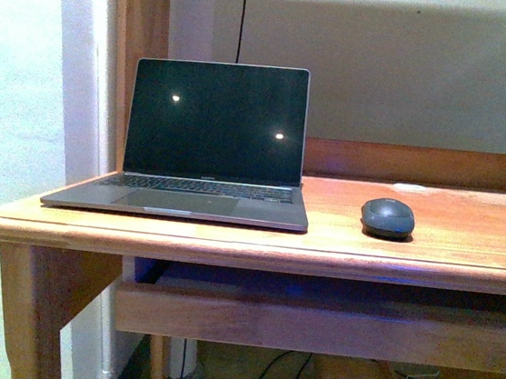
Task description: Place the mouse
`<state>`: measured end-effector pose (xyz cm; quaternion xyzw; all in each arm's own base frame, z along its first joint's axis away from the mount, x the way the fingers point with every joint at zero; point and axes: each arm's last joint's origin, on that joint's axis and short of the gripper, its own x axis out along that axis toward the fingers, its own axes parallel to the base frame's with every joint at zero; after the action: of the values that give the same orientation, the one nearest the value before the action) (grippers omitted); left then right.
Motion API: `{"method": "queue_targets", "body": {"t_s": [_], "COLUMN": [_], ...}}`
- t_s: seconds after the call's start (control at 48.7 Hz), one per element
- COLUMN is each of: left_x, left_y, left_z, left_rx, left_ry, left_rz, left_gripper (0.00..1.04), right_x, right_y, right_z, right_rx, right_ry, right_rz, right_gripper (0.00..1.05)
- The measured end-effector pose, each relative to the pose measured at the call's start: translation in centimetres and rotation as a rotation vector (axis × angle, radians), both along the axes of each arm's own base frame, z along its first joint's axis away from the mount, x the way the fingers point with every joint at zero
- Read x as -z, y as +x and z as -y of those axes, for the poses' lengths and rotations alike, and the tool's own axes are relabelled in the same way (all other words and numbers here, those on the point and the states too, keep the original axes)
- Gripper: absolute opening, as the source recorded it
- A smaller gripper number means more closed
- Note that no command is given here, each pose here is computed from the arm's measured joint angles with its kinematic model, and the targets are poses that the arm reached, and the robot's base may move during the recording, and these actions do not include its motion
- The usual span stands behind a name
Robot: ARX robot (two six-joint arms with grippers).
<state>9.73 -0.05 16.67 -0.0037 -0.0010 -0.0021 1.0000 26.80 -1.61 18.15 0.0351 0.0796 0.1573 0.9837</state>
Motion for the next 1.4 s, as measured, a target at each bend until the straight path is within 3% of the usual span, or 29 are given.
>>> {"method": "queue_targets", "body": {"t_s": [0.185,0.431,0.534,0.595,0.862,1.006,1.396], "left_x": [0.0,0.0,0.0,0.0,0.0,0.0,0.0], "left_y": [0.0,0.0,0.0,0.0,0.0,0.0,0.0], "left_z": [0.0,0.0,0.0,0.0,0.0,0.0,0.0], "left_rx": [0.000,0.000,0.000,0.000,0.000,0.000,0.001], "left_ry": [0.000,0.000,0.000,0.000,0.000,0.000,0.000], "left_rz": [0.000,0.000,0.000,0.000,0.000,0.000,0.000], "left_gripper": [0.97,0.97,0.97,0.97,0.97,0.97,0.97], "right_x": [-1.1,-0.9,-0.3,-0.2,0.6,0.8,1.2], "right_y": [-5.1,-8.8,-9.3,-10.0,-11.7,-12.5,-13.8], "right_z": [4.7,6.5,5.7,4.4,1.9,0.8,-0.5], "right_rx": [0.154,0.244,0.323,0.333,0.326,0.322,0.323], "right_ry": [0.085,0.132,0.012,-0.032,-0.059,-0.063,-0.067], "right_rz": [-0.012,-0.043,0.085,0.136,0.140,0.146,0.169], "right_gripper": [0.97,0.97,0.83,0.69,0.31,0.03,0.03]}}
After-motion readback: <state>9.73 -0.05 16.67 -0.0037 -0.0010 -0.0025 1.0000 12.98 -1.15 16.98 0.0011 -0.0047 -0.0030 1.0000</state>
